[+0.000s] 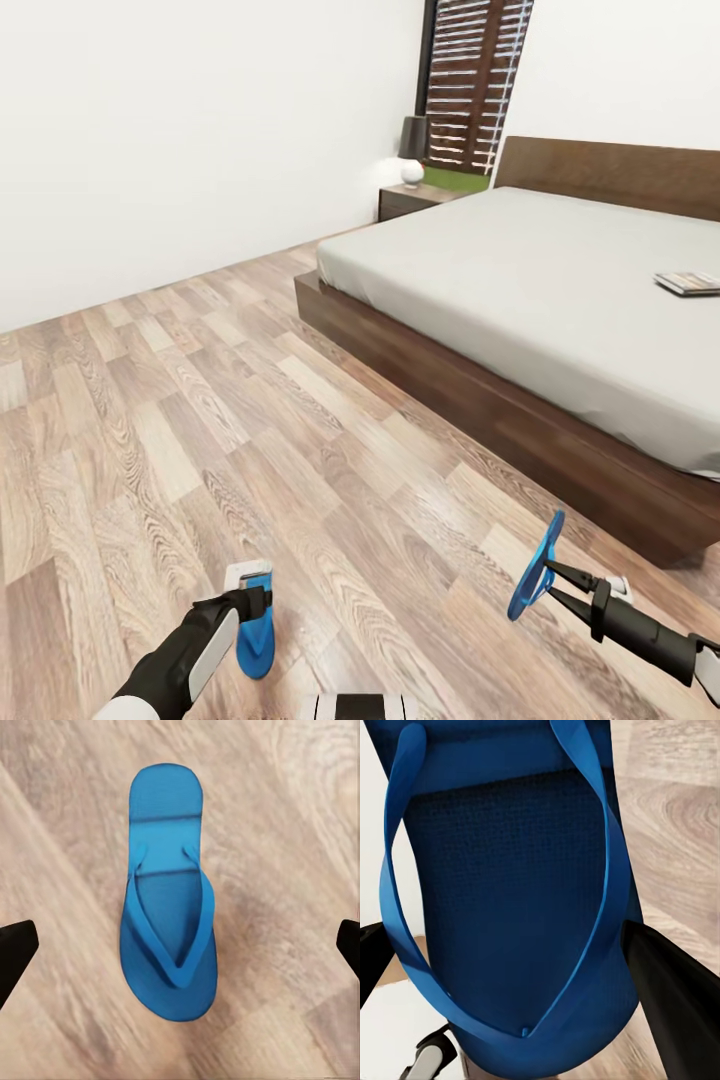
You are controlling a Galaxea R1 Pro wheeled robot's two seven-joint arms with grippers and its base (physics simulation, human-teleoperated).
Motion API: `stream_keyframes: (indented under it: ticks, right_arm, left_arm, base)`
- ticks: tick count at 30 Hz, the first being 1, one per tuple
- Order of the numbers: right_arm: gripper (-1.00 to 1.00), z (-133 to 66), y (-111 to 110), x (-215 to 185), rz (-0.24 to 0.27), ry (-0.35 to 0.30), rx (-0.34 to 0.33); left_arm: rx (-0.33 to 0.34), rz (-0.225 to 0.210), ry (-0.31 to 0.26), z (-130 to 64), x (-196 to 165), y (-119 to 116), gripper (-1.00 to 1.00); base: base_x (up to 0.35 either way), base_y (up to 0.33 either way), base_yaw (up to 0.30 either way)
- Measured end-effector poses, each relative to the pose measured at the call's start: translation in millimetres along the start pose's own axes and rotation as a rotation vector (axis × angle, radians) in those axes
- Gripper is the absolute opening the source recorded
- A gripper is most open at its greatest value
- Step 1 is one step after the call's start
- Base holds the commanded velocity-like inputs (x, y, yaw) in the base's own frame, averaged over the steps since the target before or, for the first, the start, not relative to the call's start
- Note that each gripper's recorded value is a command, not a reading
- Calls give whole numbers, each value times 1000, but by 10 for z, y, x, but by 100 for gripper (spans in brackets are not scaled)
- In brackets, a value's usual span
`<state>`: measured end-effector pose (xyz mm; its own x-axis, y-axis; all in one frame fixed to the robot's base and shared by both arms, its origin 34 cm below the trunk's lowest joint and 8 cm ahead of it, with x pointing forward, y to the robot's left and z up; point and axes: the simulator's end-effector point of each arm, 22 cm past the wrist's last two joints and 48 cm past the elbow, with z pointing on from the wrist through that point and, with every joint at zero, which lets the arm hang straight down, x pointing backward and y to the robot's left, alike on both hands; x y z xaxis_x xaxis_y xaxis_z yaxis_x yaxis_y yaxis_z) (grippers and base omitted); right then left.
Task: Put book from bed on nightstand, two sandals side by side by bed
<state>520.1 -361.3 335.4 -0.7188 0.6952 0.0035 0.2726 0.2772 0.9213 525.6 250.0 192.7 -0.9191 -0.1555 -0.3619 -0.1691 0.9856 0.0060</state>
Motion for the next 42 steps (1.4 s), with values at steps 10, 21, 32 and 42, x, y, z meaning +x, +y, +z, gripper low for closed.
stream_keyframes:
  ticks: [10, 21, 32, 42]
  right_arm:
    - [-100, 34, -177, 45, 21, 13, 26]
    - [-100, 59, -387, 108, 50, 26, 57]
    - [-100, 76, -598, 176, 79, 39, 89]
    - [-100, 85, -786, 243, 107, 50, 117]
  left_arm:
    - [29, 2, 38, 129, 182, -57, 100]
    - [21, 4, 80, 264, 391, -37, 100]
    - [14, 6, 124, 389, 608, -12, 100]
    - [8, 8, 164, 495, 810, 13, 100]
  base:
    - [0, 0, 0]
    - [0, 0, 0]
    - [0, 0, 0]
    - [0, 0, 0]
